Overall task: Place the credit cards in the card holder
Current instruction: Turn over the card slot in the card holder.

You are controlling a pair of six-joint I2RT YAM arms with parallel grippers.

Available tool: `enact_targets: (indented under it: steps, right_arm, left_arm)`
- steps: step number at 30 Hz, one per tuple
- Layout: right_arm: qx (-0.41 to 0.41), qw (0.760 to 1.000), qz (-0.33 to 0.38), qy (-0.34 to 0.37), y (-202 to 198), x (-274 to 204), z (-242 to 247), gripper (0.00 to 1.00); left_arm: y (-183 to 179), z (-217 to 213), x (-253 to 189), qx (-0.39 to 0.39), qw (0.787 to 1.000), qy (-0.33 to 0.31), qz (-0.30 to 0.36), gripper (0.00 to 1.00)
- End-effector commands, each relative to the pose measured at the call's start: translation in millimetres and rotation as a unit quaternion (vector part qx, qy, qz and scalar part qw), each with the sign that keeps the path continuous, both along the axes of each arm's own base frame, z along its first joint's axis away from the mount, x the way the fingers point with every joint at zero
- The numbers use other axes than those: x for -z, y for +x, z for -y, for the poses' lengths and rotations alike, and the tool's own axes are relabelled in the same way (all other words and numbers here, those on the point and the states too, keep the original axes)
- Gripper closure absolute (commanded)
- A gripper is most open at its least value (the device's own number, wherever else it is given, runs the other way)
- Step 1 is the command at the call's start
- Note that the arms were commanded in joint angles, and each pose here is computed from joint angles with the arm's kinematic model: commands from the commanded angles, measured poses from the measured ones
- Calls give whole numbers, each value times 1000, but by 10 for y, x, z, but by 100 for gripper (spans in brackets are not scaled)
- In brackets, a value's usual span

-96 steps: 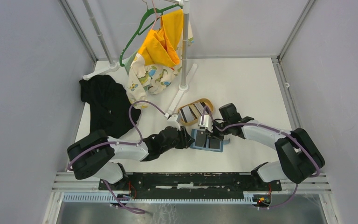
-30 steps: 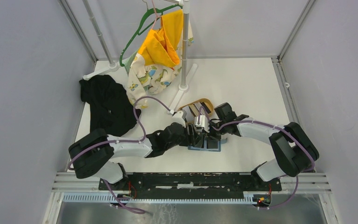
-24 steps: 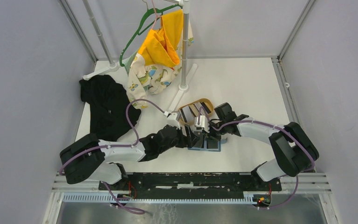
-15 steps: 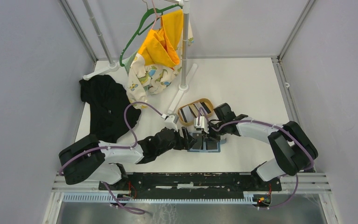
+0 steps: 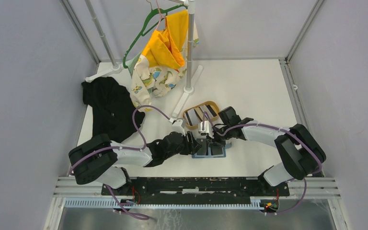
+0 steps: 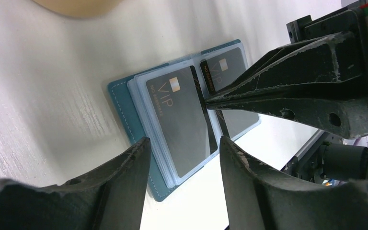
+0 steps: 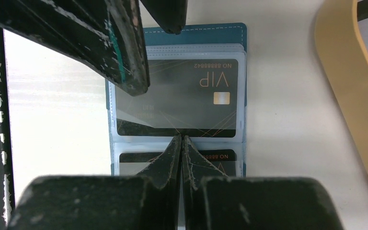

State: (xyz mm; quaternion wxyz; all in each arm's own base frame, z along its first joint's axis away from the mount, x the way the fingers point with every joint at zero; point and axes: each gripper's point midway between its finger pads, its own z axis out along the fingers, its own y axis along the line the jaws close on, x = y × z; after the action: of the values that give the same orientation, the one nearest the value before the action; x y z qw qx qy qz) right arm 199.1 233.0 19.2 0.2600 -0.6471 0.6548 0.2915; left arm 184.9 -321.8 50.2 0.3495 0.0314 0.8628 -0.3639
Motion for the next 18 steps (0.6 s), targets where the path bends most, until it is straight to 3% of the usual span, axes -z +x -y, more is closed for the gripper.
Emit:
enact_targets:
  steps: [1,6,18]
  right_arm:
    - [-15,1000,-7,1,-29,-18,-57,93]
    - [-18,1000,-8,-1,-38,-19,-64,94]
    - [-21,1000,-8,-1,-52,-20,-73,93]
  left_arm:
    - [68,202,-233,0,999,-46,9,41]
    - [69,239,-184,3,999,-41,2,48]
    - [86,242,-60,-4,1000,-17,-13,47]
